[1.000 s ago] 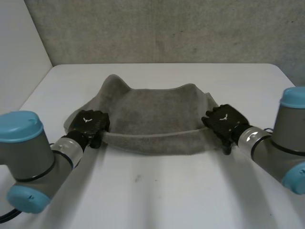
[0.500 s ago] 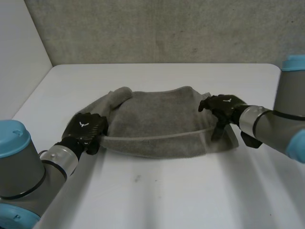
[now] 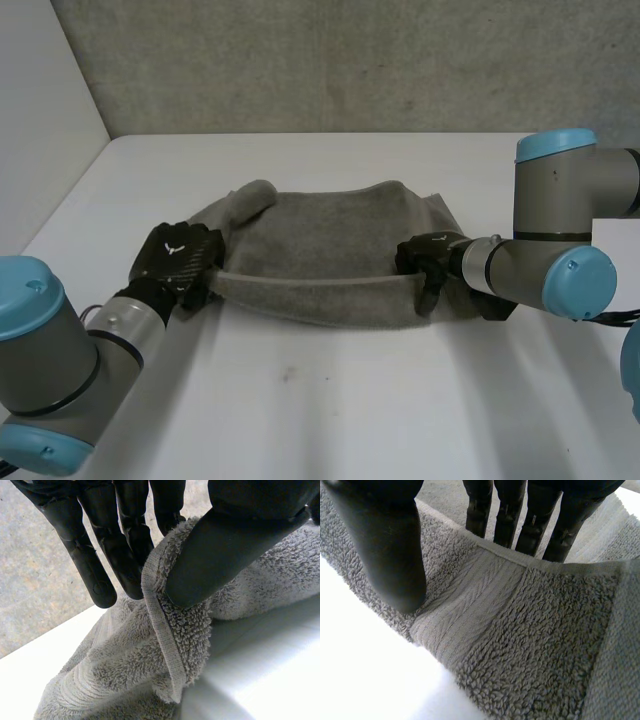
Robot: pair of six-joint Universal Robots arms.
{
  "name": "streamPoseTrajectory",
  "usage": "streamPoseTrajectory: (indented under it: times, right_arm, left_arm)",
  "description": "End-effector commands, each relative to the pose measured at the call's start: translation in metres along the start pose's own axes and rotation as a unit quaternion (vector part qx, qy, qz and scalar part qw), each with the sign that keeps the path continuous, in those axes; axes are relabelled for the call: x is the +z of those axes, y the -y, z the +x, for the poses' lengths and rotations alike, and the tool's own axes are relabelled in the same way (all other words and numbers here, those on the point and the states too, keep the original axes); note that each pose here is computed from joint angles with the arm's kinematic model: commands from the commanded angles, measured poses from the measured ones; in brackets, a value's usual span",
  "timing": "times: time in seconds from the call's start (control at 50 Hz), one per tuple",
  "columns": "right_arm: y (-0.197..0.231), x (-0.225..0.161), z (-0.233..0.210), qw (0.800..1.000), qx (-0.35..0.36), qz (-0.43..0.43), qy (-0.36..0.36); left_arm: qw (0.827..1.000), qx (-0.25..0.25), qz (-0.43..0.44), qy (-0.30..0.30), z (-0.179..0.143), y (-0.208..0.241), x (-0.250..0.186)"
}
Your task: Fold the towel.
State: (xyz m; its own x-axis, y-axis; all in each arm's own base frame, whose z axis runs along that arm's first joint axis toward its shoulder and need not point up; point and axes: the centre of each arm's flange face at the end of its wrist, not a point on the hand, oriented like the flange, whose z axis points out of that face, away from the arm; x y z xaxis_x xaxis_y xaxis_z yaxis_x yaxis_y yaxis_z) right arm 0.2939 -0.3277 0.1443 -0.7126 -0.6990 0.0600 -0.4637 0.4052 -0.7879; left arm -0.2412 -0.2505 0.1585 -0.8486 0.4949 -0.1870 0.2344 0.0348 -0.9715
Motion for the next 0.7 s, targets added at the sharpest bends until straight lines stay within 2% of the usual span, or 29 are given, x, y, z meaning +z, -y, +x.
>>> streamPoseTrajectory:
  times: [0.02,0.2,0.3,0.42,0.6,0.7]
  right_arm:
    - [0.004,-0.007,0.000,1.000,-0.010,0.004,-0.002]
    - [0.020,-0.044,0.008,0.999,-0.005,0.044,-0.021]
    - [0.011,-0.081,0.015,0.996,-0.006,0.083,-0.039]
    - [-0.004,-0.107,0.020,0.992,-0.001,0.117,-0.042]
    - [-0.015,-0.126,0.034,0.989,0.012,0.133,-0.067]
    - [-0.012,-0.134,0.055,0.980,0.015,0.164,-0.110]
  left_arm:
    - [1.000,0.003,0.013,0.003,-0.001,-0.002,0.004]
    - [1.000,0.003,0.007,0.000,0.002,-0.014,0.012]
    - [1.000,0.005,0.008,-0.001,0.003,-0.025,0.024]
    - [1.000,0.002,0.000,-0.002,0.003,-0.034,0.035]
    - [1.000,0.001,-0.002,-0.002,0.002,-0.039,0.044]
    - [1.000,0.002,-0.005,0.001,0.002,-0.037,0.038]
